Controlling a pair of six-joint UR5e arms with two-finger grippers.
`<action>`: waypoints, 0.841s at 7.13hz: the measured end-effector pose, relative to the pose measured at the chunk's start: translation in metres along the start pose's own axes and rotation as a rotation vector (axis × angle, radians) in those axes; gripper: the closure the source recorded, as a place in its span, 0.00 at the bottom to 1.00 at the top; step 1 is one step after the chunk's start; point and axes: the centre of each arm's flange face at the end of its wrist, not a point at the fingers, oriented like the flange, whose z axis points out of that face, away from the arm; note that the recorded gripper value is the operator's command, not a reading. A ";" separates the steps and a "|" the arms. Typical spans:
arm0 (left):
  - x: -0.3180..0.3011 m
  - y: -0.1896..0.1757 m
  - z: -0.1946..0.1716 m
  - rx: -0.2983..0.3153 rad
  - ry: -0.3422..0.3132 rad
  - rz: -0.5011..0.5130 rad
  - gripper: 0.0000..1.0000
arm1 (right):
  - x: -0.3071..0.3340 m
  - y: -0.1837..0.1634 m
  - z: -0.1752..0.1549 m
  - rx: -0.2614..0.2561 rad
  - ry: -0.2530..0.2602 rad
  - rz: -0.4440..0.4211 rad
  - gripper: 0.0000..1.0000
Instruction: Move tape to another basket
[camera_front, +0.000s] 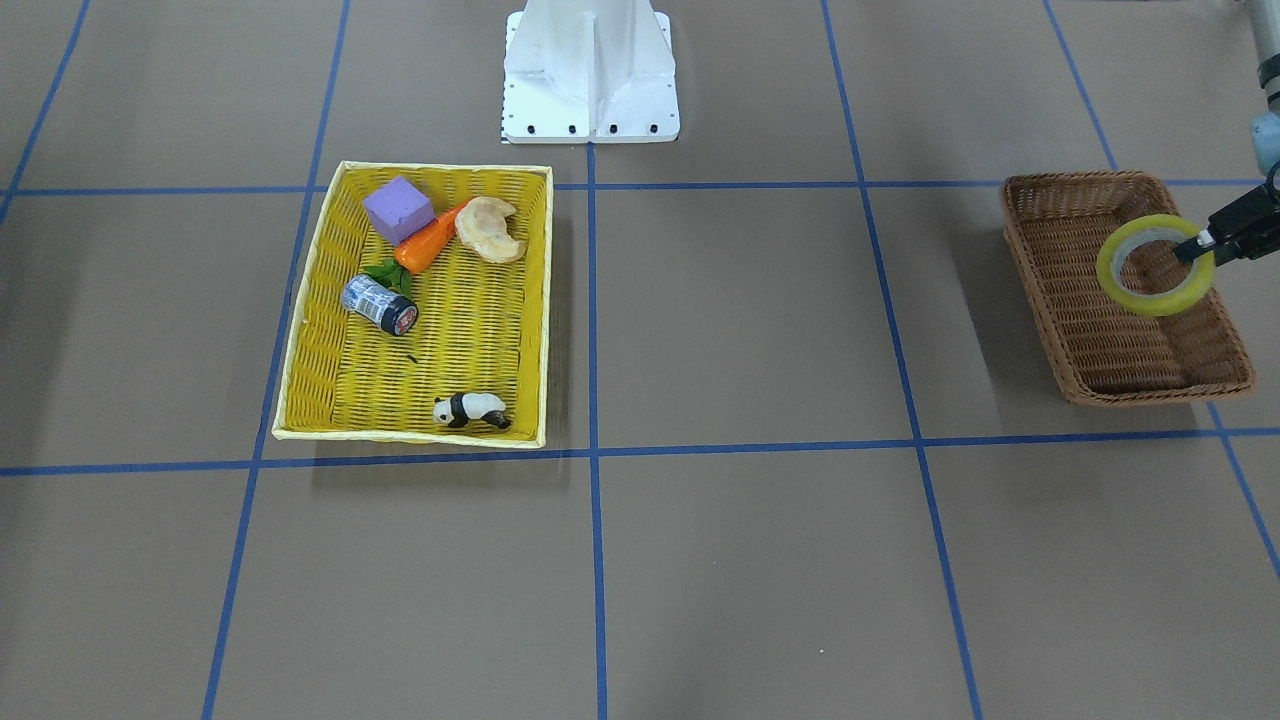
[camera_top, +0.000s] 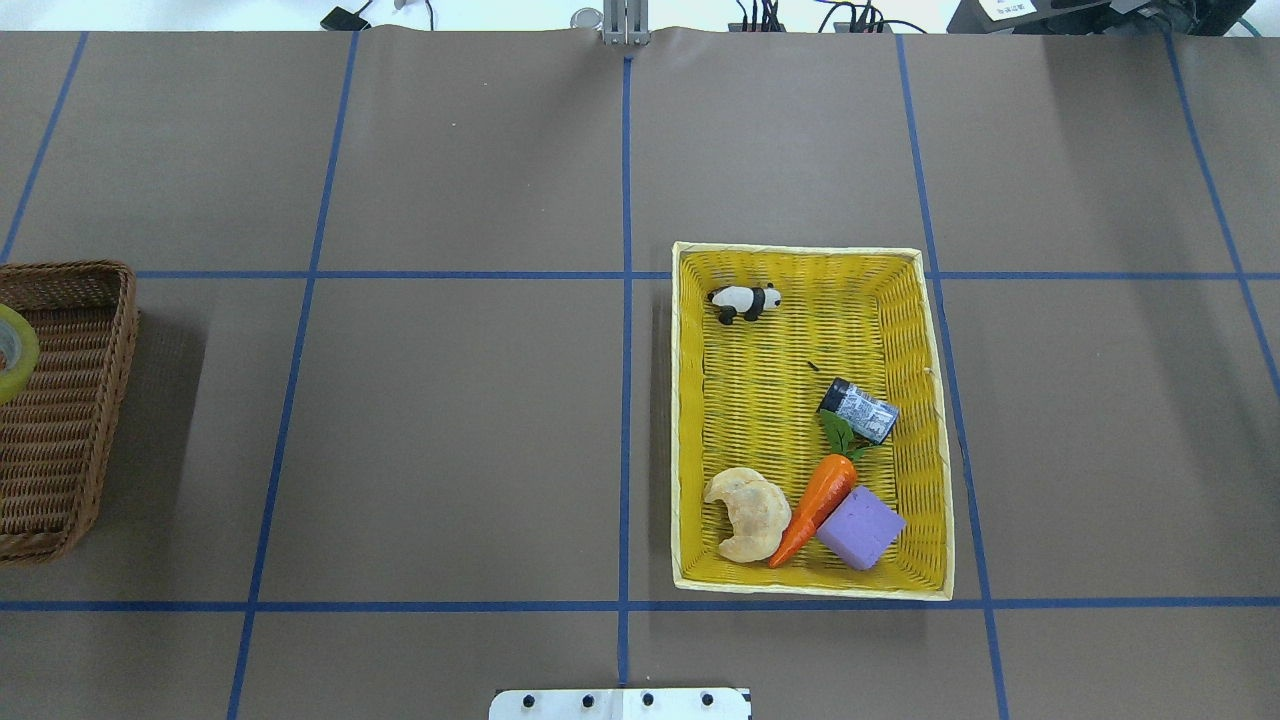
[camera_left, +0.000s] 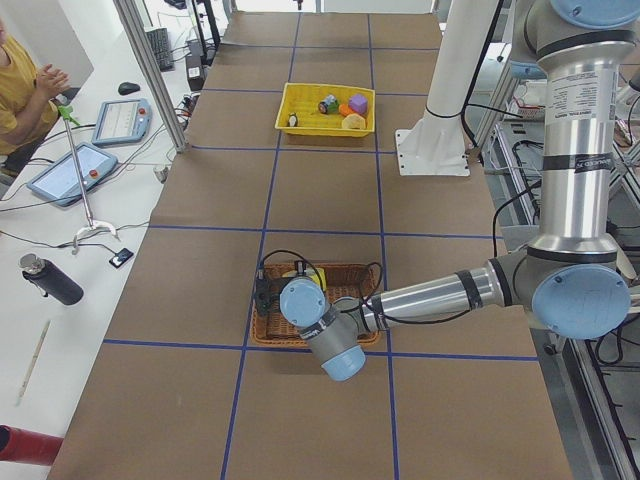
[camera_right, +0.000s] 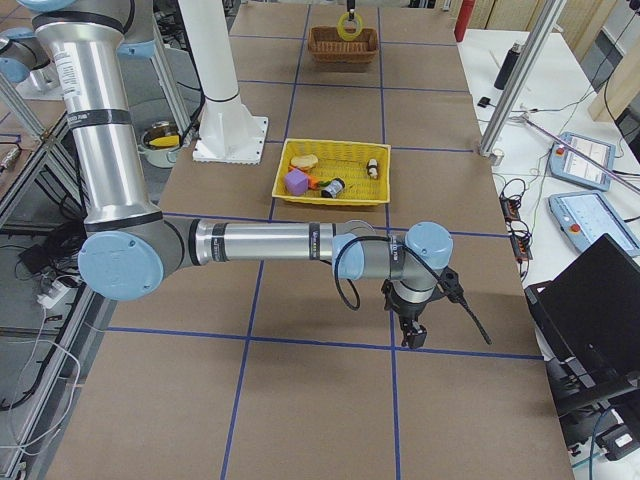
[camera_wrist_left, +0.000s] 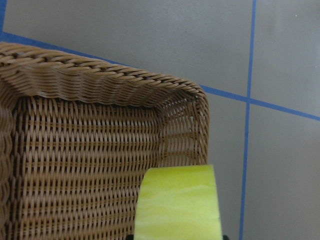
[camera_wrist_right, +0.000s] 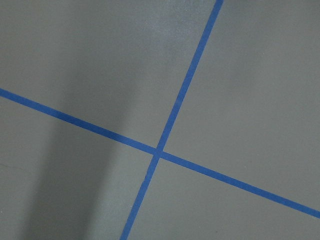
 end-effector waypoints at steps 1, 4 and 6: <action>-0.003 -0.003 0.002 0.002 0.002 0.009 0.01 | 0.000 0.000 0.000 0.000 0.000 0.001 0.00; 0.011 -0.017 0.002 0.009 0.012 0.040 0.01 | 0.000 0.000 0.000 -0.001 0.001 0.002 0.00; 0.035 -0.043 -0.023 0.082 0.024 0.091 0.01 | 0.000 0.000 0.000 0.000 0.000 0.004 0.00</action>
